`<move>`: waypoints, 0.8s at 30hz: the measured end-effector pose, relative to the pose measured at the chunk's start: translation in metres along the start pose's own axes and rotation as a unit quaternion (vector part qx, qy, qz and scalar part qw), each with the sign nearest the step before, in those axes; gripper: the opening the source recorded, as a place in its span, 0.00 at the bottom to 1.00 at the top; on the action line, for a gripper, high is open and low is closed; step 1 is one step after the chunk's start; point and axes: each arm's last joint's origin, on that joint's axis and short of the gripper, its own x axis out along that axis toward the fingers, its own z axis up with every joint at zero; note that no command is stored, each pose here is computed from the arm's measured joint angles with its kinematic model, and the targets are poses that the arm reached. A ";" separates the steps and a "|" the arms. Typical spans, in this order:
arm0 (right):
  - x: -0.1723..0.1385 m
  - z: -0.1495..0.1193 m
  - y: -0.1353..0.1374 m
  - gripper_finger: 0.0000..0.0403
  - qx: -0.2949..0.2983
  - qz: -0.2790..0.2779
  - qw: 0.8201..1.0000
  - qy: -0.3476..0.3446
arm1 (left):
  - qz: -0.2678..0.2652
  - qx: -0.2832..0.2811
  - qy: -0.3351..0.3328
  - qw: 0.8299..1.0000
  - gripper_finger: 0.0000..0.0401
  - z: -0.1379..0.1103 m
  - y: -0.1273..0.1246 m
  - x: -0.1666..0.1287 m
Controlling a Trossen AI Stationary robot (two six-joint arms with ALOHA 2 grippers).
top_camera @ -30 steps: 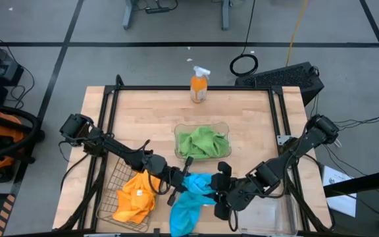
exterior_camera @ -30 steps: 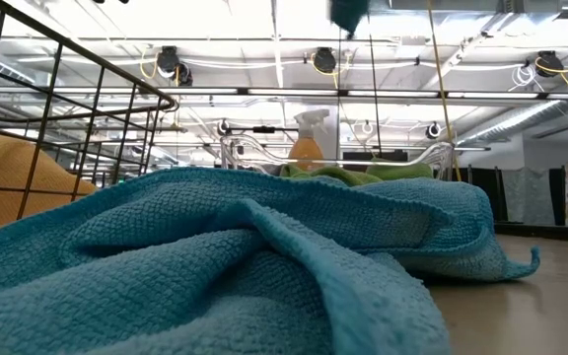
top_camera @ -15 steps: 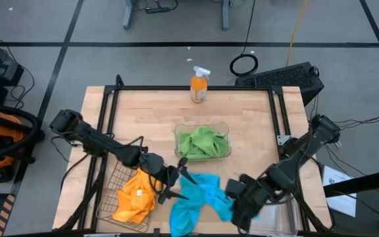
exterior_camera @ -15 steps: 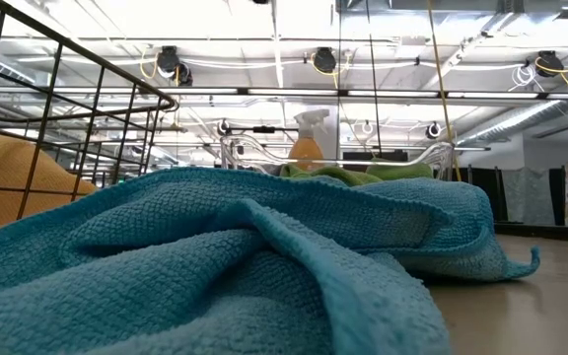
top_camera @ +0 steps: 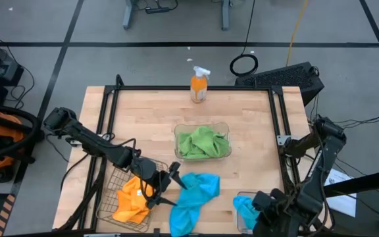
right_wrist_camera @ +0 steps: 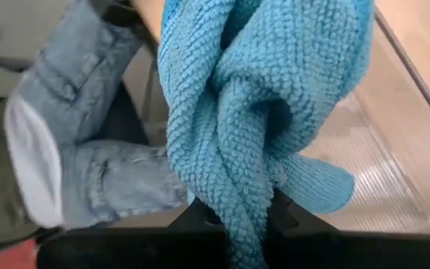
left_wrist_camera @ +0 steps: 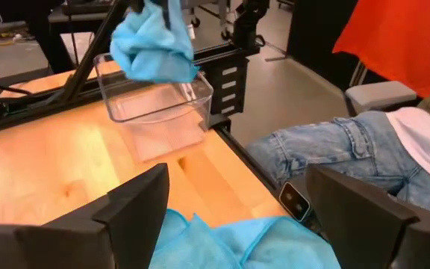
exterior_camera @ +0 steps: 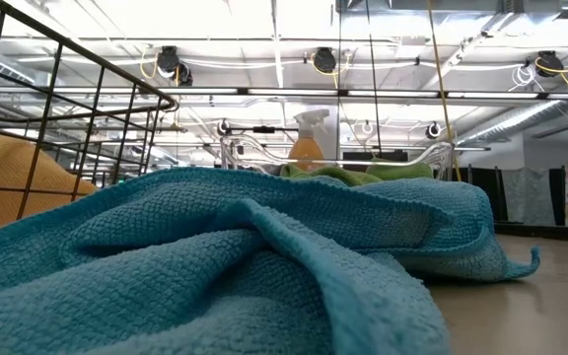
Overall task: Sort microfiber towel by color & place in baskets
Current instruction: Put the top blue towel into the bottom transparent bin
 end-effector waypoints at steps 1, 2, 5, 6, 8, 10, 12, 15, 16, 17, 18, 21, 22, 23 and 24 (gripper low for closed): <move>0.003 -0.004 -0.003 0.02 0.005 -0.007 1.000 0.000 | -0.001 0.003 0.001 1.000 0.80 0.000 -0.001 0.000; 0.007 -0.008 -0.007 0.02 0.008 -0.016 1.000 0.001 | -0.002 0.004 0.002 1.000 0.80 -0.001 -0.002 0.000; 0.019 -0.016 -0.015 0.02 0.016 -0.027 0.999 -0.005 | -0.002 0.005 0.000 1.000 0.80 0.000 -0.002 0.000; 0.022 -0.017 -0.016 0.02 0.016 -0.026 1.000 -0.010 | -0.002 0.005 -0.001 1.000 0.80 0.000 -0.002 0.000; 0.029 -0.019 -0.018 0.02 0.013 -0.020 1.000 -0.020 | -0.001 0.004 -0.002 1.000 0.80 0.000 -0.001 0.000; 0.038 -0.020 -0.022 0.02 0.014 -0.019 0.999 -0.021 | 0.004 0.004 -0.002 1.000 0.80 0.000 -0.001 0.000; 0.047 -0.021 -0.027 0.02 0.014 -0.022 0.999 -0.021 | 0.005 0.004 -0.002 1.000 0.80 0.000 -0.001 0.000; 0.058 -0.022 -0.034 0.02 0.028 -0.031 0.999 -0.023 | 0.005 0.004 -0.001 1.000 0.80 0.000 -0.001 0.000; 0.061 -0.022 -0.037 0.02 0.034 -0.035 0.999 -0.024 | 0.005 0.004 -0.001 1.000 0.80 0.000 -0.001 0.000; 0.064 -0.022 -0.039 0.02 0.037 -0.038 0.998 -0.024 | 0.005 0.004 -0.001 1.000 0.80 0.000 -0.001 0.000; 0.067 -0.022 -0.040 0.02 0.041 -0.034 0.998 -0.024 | 0.005 0.004 -0.001 1.000 0.80 0.000 -0.001 0.000; 0.076 -0.024 -0.044 0.03 0.044 -0.023 0.999 -0.021 | 0.006 0.004 0.000 1.000 0.80 -0.001 -0.001 0.000; 0.079 -0.024 -0.045 0.04 0.040 -0.018 0.999 -0.020 | 0.006 0.004 0.001 1.000 0.80 -0.001 -0.001 0.000; 0.081 -0.024 -0.045 0.05 0.038 -0.010 0.999 -0.019 | 0.006 0.004 0.001 1.000 0.80 -0.001 -0.001 0.000; 0.083 -0.025 -0.044 0.05 0.037 -0.001 0.999 -0.017 | 0.006 0.004 0.001 1.000 0.80 -0.001 -0.001 0.000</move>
